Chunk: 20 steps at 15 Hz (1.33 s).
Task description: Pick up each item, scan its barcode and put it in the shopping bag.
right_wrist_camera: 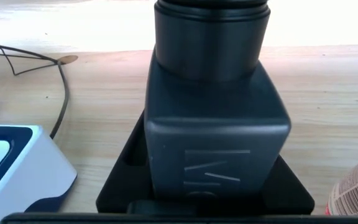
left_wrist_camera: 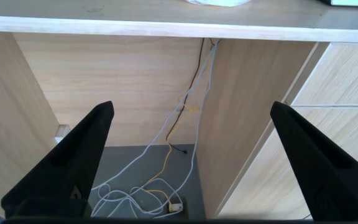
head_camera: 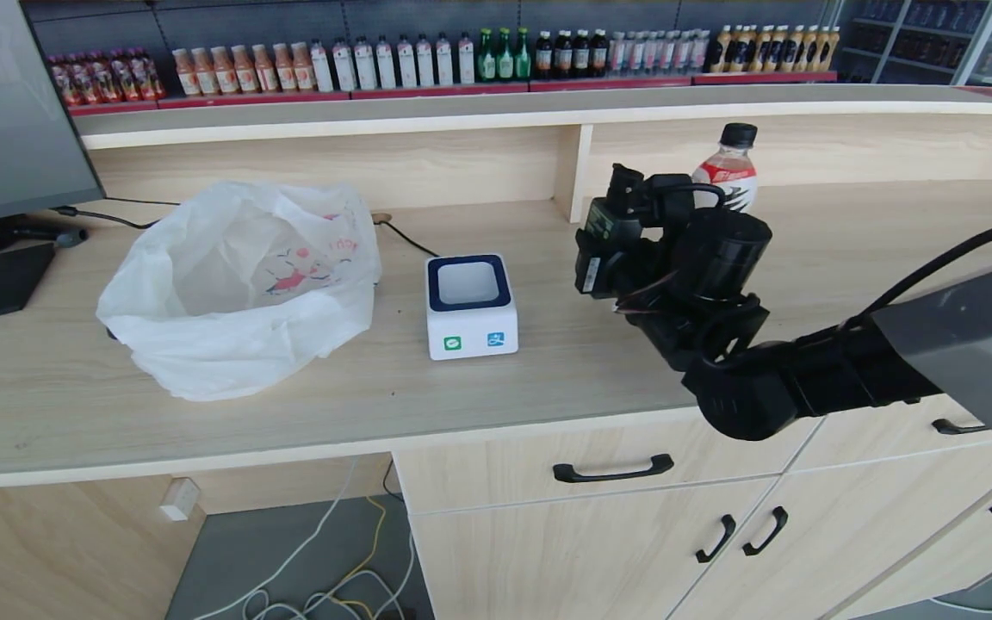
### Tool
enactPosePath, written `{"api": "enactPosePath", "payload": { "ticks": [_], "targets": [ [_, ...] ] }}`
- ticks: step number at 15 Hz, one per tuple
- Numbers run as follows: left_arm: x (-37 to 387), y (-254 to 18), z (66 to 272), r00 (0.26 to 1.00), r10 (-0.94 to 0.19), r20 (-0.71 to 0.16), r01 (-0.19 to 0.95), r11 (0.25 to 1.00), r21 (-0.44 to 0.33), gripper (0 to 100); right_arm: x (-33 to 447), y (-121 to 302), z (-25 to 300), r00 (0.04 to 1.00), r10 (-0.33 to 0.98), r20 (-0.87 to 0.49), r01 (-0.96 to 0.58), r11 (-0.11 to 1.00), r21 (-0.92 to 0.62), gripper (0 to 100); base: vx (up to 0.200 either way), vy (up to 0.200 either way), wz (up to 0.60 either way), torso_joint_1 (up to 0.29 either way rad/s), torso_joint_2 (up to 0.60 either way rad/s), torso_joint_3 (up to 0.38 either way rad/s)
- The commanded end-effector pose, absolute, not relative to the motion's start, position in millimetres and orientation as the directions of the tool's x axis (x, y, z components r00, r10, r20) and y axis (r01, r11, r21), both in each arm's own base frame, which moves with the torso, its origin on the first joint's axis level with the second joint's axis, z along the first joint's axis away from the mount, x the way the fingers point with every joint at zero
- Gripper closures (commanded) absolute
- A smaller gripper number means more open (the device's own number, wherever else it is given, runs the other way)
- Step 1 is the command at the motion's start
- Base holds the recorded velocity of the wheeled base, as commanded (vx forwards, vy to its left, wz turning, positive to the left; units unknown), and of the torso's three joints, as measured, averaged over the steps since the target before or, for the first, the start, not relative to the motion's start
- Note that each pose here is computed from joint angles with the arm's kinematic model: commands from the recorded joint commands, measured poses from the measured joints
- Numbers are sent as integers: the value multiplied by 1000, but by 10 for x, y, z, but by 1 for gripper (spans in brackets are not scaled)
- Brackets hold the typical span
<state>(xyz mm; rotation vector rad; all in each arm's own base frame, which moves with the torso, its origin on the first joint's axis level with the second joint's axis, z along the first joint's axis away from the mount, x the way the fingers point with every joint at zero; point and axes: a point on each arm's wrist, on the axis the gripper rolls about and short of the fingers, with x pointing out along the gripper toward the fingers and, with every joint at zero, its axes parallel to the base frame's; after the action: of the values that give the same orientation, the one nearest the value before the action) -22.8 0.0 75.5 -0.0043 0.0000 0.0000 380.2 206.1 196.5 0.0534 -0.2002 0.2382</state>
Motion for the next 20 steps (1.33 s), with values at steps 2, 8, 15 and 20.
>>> {"api": "enactPosePath", "payload": {
  "ticks": [2,8,15,20],
  "targets": [
    [-228,0,755,1000,0,0,0,1000,-5,0,3454,1915,2254,944,233,231,-248,968,38,100,0,0,0,0,0,0],
    [-228,0,755,1000,0,0,0,1000,-5,0,2656,1711,2346,941,250,227,-267,963,47,100,0,0,0,0,0,0],
    [-228,0,755,1000,0,0,0,1000,-5,0,1906,1274,2088,945,278,175,-287,957,31,100,0,0,0,0,0,0],
    [-228,0,755,1000,0,0,0,1000,-5,0,1889,1297,2053,901,401,166,-416,907,64,100,0,0,0,0,0,0]
  ]
}}
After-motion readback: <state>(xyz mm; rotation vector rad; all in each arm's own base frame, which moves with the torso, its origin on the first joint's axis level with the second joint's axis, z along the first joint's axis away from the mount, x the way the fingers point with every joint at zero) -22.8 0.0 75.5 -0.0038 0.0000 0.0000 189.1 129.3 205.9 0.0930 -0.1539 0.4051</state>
